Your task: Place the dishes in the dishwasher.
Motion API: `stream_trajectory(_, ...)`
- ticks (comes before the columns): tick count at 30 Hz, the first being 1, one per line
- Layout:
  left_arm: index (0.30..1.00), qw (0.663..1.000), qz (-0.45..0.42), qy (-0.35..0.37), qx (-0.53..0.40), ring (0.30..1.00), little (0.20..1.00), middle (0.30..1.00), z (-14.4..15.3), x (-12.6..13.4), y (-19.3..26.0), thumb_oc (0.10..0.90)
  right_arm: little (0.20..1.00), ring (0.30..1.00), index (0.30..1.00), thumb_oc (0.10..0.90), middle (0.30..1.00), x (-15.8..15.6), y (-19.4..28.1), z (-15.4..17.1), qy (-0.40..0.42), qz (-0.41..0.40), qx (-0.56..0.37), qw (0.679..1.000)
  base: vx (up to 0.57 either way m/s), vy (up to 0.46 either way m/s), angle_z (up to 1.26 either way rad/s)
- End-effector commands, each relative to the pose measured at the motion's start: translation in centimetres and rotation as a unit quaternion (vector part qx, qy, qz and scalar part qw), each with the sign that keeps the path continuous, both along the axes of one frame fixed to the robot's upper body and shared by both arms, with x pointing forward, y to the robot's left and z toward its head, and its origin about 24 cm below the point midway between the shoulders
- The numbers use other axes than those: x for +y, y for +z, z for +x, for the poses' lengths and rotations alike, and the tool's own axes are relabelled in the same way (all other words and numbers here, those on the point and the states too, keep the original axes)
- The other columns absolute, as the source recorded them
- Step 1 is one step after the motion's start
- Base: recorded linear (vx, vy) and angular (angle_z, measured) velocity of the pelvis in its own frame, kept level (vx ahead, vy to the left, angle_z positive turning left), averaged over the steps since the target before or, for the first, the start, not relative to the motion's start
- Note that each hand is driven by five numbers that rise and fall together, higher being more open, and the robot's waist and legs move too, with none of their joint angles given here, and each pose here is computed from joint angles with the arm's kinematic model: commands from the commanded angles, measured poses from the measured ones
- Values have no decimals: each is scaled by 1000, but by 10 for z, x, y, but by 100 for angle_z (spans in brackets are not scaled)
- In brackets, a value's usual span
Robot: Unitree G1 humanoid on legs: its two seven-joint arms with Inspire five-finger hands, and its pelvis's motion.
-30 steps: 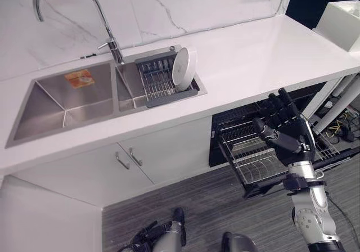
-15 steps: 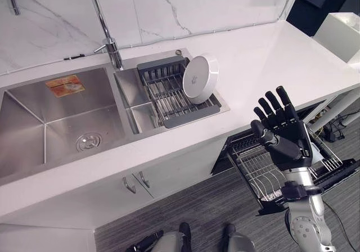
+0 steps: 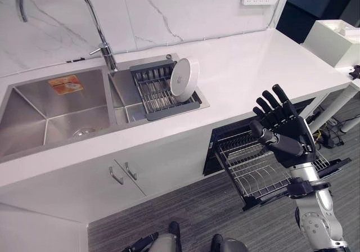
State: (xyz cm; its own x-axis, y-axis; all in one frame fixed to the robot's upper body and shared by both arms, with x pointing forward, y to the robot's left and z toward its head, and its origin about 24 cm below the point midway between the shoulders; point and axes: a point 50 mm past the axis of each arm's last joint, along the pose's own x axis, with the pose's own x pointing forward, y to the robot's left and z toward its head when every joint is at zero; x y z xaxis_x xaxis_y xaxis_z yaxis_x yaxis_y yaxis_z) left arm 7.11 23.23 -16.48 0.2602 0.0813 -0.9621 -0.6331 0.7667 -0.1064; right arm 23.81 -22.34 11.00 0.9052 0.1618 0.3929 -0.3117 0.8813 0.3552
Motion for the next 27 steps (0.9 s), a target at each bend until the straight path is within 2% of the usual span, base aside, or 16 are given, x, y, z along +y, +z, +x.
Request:
stream_trajectory(1, 900, 982, -6, -120, 143, 900, 900, 900, -71, -21, -11, 800, 900, 900, 900, 800, 900, 9, 66, 9, 9, -28, -166, 986, 121, 96, -2)
stream_trajectory(5, 900, 979, 14, -130, 155, 900, 900, 900, -73, -21, -11, 800, 900, 900, 900, 800, 900, 18, 71, 9, 10, -55, -174, 983, 148, 120, -6)
stream_trajectory(11, 900, 982, 62, -126, 130, 900, 900, 900, -51, -6, -8, 800, 900, 900, 900, 800, 900, 31, 78, 14, 16, -66, -183, 981, 37, 8, -12)
stream_trajectory(14, 900, 975, 72, -164, 133, 900, 900, 900, -43, -4, -7, 800, 900, 900, 900, 800, 900, 29, 80, 28, -3, -58, -146, 988, 30, -42, 11)
stream_trajectory(18, 900, 974, 70, -164, 139, 900, 900, 900, -40, -3, -7, 800, 900, 900, 900, 800, 900, 28, 91, 39, -19, -70, -153, 986, 38, -50, 4)
stream_trajectory(21, 900, 972, 69, -170, 149, 900, 900, 900, -43, 0, -6, 800, 900, 900, 900, 800, 900, 29, 101, 45, 9, -33, -139, 990, 6, -77, 2)
stream_trajectory(27, 900, 965, 80, -186, 165, 900, 900, 900, -48, 6, -5, 800, 900, 900, 900, 800, 900, 26, 128, 51, -33, -65, -163, 984, -6, -62, -1)
